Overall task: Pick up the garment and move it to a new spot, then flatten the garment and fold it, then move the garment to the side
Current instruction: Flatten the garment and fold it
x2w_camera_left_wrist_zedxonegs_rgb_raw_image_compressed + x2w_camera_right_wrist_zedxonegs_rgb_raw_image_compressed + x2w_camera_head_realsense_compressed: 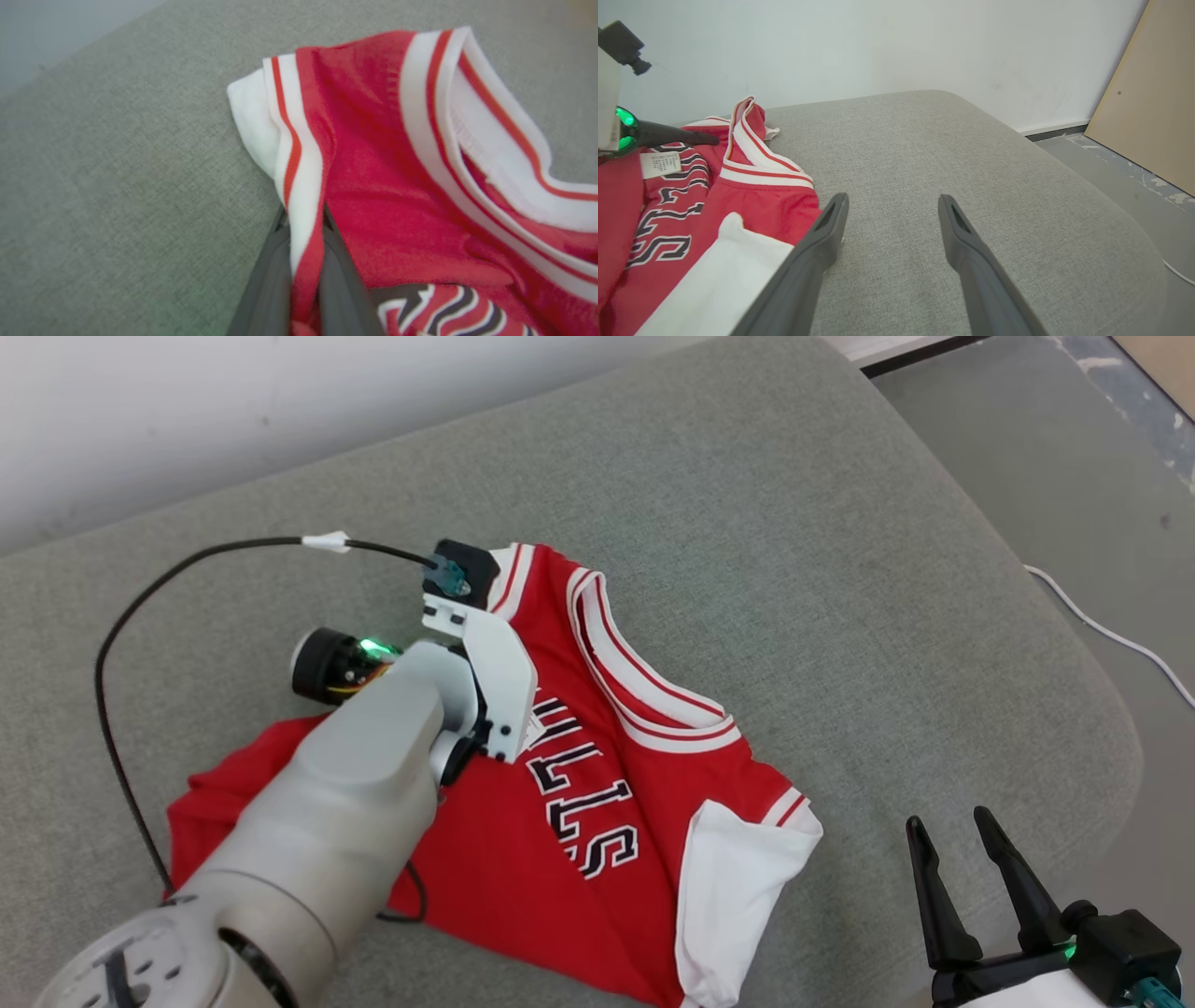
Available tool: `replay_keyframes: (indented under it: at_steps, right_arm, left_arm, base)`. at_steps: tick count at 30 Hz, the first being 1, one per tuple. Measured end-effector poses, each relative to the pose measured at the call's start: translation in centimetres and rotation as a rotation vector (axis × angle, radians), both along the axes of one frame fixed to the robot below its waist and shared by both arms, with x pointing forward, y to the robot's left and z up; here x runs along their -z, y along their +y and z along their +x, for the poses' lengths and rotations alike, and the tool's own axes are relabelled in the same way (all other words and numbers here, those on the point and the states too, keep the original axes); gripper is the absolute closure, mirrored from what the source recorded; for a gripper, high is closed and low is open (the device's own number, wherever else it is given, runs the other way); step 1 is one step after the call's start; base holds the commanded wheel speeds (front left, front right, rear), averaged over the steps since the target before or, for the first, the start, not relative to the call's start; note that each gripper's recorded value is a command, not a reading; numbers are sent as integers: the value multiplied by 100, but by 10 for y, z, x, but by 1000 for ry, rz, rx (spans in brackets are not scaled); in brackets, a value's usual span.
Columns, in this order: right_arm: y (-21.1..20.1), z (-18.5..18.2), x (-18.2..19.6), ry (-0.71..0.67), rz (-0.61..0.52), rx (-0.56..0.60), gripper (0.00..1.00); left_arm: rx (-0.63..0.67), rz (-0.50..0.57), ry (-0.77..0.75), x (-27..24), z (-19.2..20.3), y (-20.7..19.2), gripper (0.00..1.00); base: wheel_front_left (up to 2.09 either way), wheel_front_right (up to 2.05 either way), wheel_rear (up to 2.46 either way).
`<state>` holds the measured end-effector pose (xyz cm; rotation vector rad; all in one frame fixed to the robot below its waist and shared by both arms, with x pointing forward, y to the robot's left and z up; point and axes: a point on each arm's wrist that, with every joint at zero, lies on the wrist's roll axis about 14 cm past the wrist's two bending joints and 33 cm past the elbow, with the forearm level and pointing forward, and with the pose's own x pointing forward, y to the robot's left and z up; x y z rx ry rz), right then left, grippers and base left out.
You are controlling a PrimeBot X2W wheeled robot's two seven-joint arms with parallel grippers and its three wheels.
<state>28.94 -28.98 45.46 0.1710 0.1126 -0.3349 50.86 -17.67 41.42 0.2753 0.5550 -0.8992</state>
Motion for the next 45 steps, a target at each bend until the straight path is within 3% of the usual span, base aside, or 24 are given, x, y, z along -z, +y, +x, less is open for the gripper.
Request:
replay_keyframes:
  at_steps: [10, 26, 33, 45]
  right_arm:
    - [3, -1, -17, -69, -4, -18, 0]
    - [9, -27, -30, -150, 10, -24, 0]
    - [8, -30, -28, -144, 14, -17, 0]
    - [0, -19, -27, -127, 22, 26, 0]
  left_arm:
    - [-53, -273, -259, -104, 25, -11, 100]
    - [-45, -489, -420, -185, -30, 4, 100]
    - [-58, -481, -422, -190, -47, 26, 100]
    - [-134, -301, -444, -163, 19, 46, 100]
  base:
    - [0, 0, 0]
    - [0, 0, 0]
    - [0, 0, 0]
    - [0, 0, 0]
